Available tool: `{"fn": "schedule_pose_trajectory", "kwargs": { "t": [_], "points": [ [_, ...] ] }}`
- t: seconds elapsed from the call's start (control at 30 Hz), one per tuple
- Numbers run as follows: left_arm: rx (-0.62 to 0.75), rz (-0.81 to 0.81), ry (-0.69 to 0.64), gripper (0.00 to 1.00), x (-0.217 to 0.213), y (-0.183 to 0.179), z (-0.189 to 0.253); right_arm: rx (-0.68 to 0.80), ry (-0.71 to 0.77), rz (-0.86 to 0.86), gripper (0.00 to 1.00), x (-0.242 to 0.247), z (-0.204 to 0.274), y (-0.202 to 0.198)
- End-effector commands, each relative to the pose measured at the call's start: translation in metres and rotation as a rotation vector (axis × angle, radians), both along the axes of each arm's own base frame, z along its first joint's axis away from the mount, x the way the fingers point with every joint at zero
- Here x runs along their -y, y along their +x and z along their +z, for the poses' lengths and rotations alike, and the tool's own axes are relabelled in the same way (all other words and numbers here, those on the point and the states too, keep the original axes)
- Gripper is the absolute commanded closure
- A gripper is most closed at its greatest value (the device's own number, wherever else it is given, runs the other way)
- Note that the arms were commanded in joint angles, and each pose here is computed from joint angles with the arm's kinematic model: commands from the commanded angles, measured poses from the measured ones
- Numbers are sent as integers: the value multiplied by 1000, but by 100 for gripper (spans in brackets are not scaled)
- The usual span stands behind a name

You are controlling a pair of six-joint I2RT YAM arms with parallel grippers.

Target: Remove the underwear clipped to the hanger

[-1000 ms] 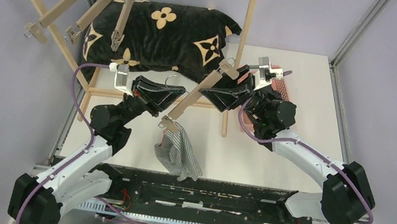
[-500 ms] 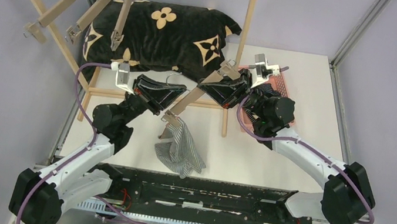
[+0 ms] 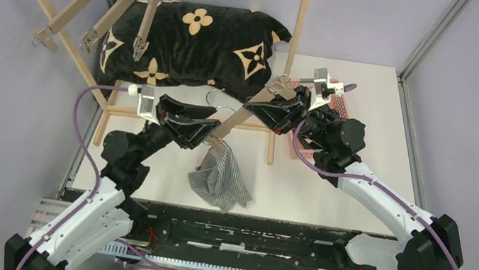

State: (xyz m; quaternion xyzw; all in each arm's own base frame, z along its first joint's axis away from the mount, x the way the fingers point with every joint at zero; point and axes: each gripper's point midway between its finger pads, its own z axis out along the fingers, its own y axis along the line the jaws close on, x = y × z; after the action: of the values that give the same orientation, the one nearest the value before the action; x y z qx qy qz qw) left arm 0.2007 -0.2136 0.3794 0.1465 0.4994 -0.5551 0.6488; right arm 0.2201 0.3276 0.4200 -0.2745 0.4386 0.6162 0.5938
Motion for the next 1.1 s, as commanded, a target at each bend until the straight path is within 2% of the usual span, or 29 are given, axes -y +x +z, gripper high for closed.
{"fn": "schedule_pose_trajectory", "kwargs": {
  "t": [0.0,0.2,0.43,0.7,0.73,0.8,0.83,0.9,0.93,1.07],
  "points": [
    [-57,145,145,39,-13,14,-47,117,81,-55,99,21,42,-17],
    [-105,137,173,38,-11,16,-74,133,127,-59,99,28,58,-23],
    [-86,59,157,41,0,12,-71,131,139,-48,99,29,62,-25],
    [20,-58,117,38,7,-15,-58,133,140,-67,99,29,63,-22],
    [32,-66,116,43,7,-17,-57,134,141,-68,99,29,63,-22],
    [50,-82,115,62,8,-22,-54,132,142,-69,99,29,64,-21],
    [58,-85,116,77,8,-23,-54,132,142,-69,99,29,65,-21],
    [74,-88,113,93,7,-26,-52,130,140,-69,99,29,65,-20],
    [81,-86,109,97,6,-27,-51,126,138,-71,99,28,64,-20],
    [123,-92,91,97,5,-33,-42,121,128,-75,99,27,61,-18]
  ]
}}
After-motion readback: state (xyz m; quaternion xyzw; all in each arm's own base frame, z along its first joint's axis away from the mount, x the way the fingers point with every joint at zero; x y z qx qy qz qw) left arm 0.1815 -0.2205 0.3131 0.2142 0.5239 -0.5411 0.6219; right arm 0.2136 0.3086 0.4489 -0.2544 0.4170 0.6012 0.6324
